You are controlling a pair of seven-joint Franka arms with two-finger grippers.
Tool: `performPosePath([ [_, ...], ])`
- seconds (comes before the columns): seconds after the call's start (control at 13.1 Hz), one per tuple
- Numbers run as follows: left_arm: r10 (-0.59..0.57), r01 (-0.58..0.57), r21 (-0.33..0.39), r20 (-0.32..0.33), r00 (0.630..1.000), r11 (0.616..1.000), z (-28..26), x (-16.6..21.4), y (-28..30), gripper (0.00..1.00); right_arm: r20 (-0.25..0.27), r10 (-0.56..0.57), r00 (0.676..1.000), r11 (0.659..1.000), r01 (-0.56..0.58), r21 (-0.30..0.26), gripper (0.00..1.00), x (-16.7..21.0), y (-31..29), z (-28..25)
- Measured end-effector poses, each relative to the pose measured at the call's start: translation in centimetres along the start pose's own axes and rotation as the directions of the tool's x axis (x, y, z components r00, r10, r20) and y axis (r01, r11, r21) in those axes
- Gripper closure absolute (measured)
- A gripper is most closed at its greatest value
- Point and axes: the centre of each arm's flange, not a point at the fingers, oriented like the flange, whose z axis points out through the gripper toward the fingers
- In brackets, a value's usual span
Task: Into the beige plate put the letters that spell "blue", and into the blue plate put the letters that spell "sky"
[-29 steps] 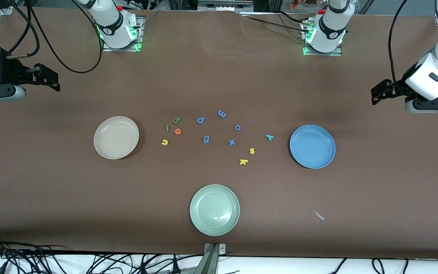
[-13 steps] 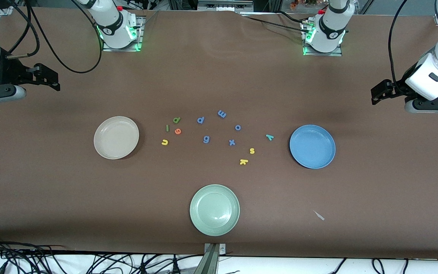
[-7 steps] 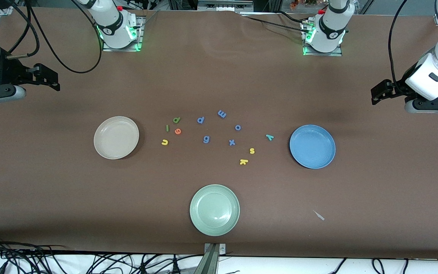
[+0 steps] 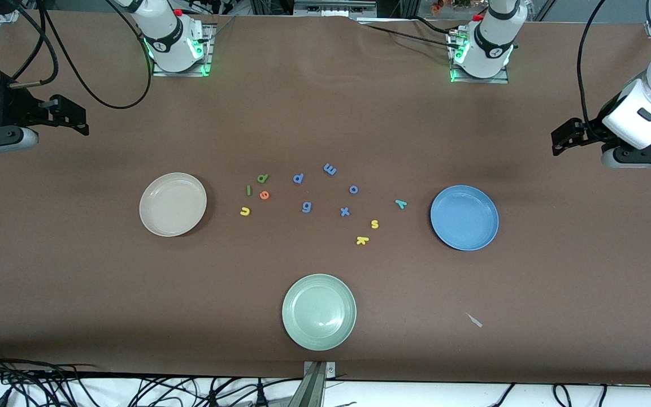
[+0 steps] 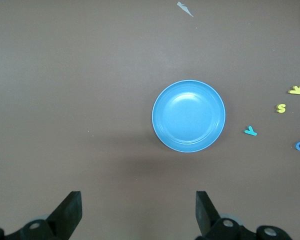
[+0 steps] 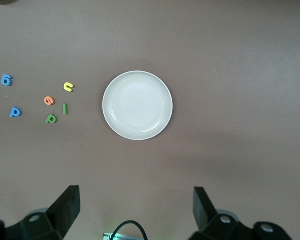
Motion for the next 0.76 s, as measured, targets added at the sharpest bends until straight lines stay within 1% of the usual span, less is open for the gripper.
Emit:
performPosePath([
  [0.76,0.009,-0.009,0.001,0.004,1.0,1.0,0.02,-0.08,0.51,0.0,0.01,0.002,1.0,1.0,-0.002,0.001,0.0,0.04,0.12,0.26],
])
